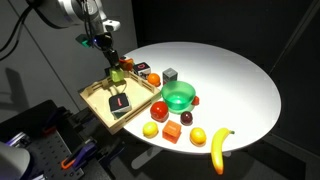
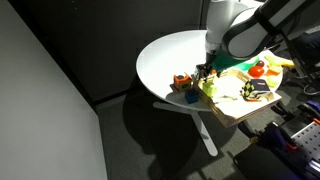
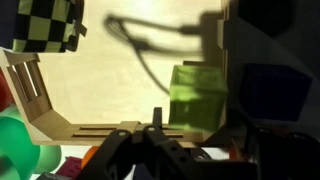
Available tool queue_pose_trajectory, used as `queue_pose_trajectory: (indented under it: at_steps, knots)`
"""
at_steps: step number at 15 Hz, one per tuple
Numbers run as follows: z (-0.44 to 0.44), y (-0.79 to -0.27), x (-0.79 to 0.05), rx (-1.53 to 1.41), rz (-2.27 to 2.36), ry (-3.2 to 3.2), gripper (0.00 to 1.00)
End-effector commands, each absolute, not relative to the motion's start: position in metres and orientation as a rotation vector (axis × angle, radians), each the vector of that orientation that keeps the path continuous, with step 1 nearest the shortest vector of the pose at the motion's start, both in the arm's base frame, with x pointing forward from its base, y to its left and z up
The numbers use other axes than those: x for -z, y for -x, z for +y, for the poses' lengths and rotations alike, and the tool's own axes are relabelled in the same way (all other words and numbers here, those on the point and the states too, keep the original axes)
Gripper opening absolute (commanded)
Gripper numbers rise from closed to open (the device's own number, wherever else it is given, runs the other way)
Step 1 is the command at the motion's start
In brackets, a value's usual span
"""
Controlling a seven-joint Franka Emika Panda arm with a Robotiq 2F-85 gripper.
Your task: Put the yellow block in the crate
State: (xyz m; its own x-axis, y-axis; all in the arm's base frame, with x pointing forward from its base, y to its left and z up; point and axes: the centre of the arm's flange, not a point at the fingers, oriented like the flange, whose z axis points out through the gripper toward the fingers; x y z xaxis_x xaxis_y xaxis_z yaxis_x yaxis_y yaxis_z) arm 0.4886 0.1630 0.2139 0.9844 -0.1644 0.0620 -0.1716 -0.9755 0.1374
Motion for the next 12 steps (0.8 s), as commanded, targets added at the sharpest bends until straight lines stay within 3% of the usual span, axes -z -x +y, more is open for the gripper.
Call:
queue_pose_trajectory:
  at_steps: [1,12]
  knots:
    - [0.136,-0.467,-0.232,-0.093,-0.297,-3.001,0.99]
    - [0.130,-0.445,-0.285,-0.027,-0.342,-3.047,1.00]
